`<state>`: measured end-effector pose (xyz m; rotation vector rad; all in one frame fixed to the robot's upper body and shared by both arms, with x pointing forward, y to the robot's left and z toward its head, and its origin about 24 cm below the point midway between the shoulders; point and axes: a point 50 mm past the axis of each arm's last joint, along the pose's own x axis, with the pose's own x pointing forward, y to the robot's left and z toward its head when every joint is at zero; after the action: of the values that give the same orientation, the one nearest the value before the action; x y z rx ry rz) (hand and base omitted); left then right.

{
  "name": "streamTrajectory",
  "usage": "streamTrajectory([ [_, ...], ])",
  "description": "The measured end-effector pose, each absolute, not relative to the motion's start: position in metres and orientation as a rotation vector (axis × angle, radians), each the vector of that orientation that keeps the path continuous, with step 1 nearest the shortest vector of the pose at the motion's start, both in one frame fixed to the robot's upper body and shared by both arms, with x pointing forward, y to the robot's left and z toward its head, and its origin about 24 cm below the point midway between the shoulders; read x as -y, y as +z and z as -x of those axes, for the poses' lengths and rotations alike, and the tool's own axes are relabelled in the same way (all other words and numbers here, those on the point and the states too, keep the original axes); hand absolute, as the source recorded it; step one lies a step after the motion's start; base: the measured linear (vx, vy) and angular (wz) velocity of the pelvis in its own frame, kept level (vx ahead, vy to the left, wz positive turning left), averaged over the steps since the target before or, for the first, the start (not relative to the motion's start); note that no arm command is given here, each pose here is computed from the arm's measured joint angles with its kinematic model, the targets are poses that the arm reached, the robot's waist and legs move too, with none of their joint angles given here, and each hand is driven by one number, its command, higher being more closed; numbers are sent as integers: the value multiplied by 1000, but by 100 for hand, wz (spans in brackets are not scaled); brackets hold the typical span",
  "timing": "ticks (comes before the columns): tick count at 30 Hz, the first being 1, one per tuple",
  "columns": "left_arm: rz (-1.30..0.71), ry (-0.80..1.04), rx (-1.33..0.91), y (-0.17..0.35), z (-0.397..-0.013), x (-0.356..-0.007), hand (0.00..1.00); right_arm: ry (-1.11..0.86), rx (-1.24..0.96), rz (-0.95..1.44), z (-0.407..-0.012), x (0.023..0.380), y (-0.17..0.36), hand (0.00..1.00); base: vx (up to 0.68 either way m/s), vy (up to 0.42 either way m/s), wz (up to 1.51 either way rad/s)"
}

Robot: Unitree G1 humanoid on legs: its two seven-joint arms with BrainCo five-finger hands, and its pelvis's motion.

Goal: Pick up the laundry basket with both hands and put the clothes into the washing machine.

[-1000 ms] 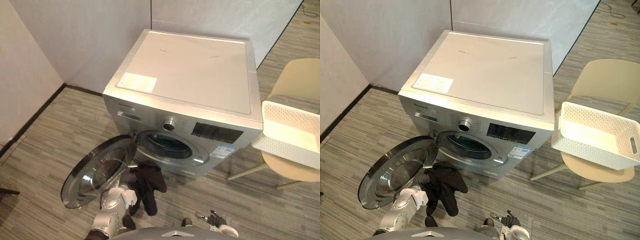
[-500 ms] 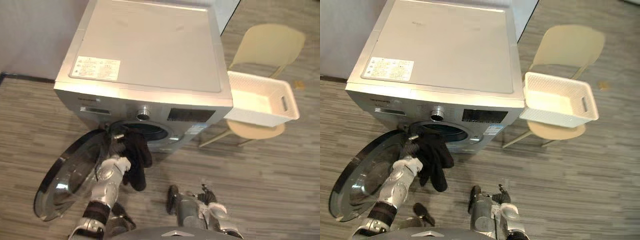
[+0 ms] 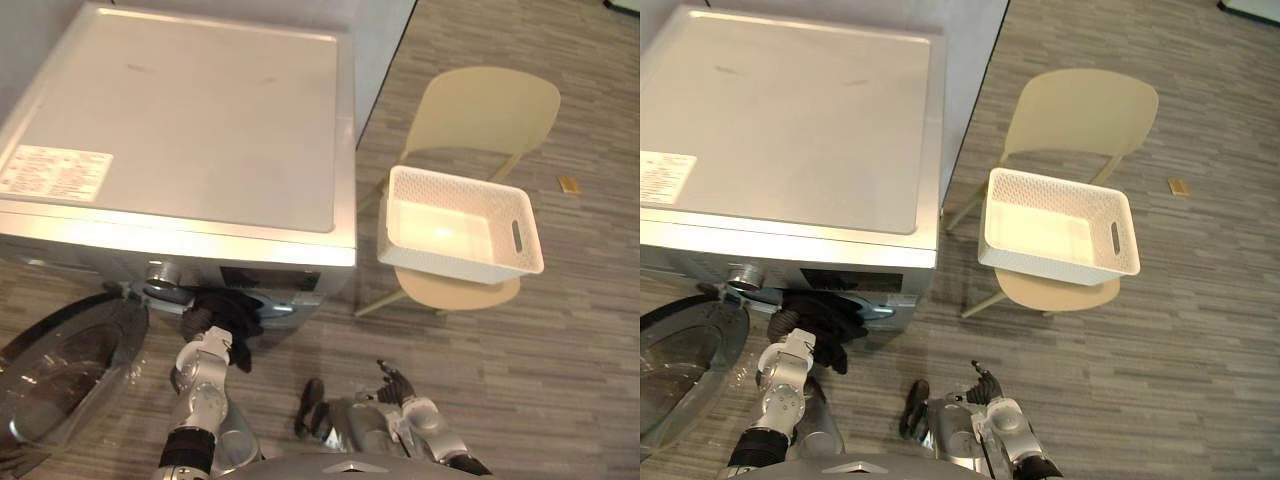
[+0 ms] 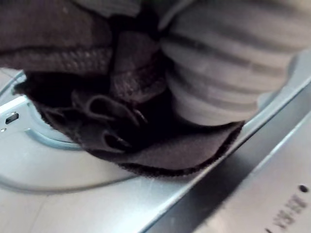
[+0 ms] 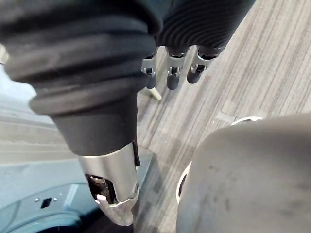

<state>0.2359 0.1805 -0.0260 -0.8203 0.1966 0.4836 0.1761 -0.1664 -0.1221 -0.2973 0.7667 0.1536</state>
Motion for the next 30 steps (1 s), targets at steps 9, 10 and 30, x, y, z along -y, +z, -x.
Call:
streamTrajectory([
  [9, 947, 385, 206, 66, -278, -187, 100, 353, -276, 224, -263, 75, -30, 0, -124, 109, -24],
  [10, 952, 371, 252, 76, -278, -188, 100, 404, -227, 150, -264, 58, -19, 0, -43, 112, 9],
  [30, 1144, 247, 822, 261, -312, -230, 100, 132, 11, -904, -264, 112, 20, 0, -28, -11, 6],
])
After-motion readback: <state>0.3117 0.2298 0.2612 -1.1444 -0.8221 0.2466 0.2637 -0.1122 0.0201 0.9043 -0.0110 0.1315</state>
